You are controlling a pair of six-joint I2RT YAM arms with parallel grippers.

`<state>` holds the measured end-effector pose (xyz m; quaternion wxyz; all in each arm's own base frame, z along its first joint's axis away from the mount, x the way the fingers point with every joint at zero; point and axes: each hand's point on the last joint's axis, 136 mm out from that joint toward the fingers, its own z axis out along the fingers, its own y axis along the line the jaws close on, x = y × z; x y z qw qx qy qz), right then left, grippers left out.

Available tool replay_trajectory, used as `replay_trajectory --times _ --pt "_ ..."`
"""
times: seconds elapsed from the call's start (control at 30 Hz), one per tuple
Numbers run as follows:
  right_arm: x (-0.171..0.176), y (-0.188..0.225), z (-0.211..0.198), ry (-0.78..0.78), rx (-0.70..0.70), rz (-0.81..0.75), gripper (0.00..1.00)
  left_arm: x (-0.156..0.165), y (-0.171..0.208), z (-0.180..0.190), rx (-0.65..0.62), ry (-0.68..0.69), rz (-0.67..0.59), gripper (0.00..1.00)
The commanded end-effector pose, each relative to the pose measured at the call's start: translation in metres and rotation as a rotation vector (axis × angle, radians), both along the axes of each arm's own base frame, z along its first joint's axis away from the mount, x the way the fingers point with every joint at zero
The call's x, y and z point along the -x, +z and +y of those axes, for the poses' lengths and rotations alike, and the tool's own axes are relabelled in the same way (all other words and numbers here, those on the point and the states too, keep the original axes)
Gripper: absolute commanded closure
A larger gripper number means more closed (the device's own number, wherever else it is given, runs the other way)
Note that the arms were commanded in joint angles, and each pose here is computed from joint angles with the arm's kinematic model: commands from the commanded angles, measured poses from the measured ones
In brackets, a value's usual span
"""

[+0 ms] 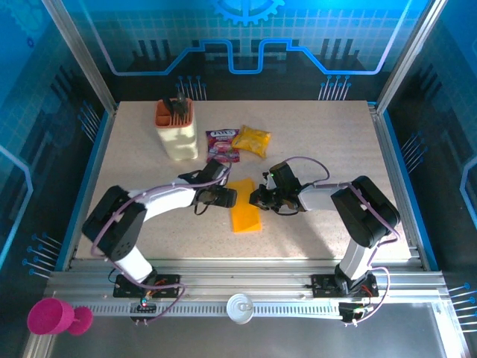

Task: Fold a paper plane with a square sheet of paper (pick it up from the middle)
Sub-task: Fold the triangle a second time at the center of the table.

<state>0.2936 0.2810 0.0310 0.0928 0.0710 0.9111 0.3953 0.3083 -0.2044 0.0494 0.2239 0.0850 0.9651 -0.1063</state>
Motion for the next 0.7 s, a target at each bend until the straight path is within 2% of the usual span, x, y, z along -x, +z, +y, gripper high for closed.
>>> replay_trajectory --times 0.0,0.17,0.3,0.53,0.67 --pt "-0.008 0.0 -0.002 -0.028 0.004 0.018 0.94 0.027 0.017 -0.027 0.106 -0.096 -0.024 0.2" --pt "-0.007 0.002 -0.003 -0.041 0.011 0.032 0.94 0.058 0.015 -0.052 0.103 -0.183 -0.081 0.2" --pt "-0.005 0.001 -0.004 -0.044 0.017 0.037 0.93 0.07 0.008 -0.07 0.106 -0.212 -0.135 0.2" --pt "-0.003 -0.001 -0.004 -0.041 0.022 0.043 0.93 0.081 0.009 -0.109 0.08 -0.296 -0.252 0.2" --pt "-0.003 -0.001 -0.003 -0.04 0.02 0.046 0.94 0.076 0.004 -0.114 0.022 -0.29 -0.281 0.2"
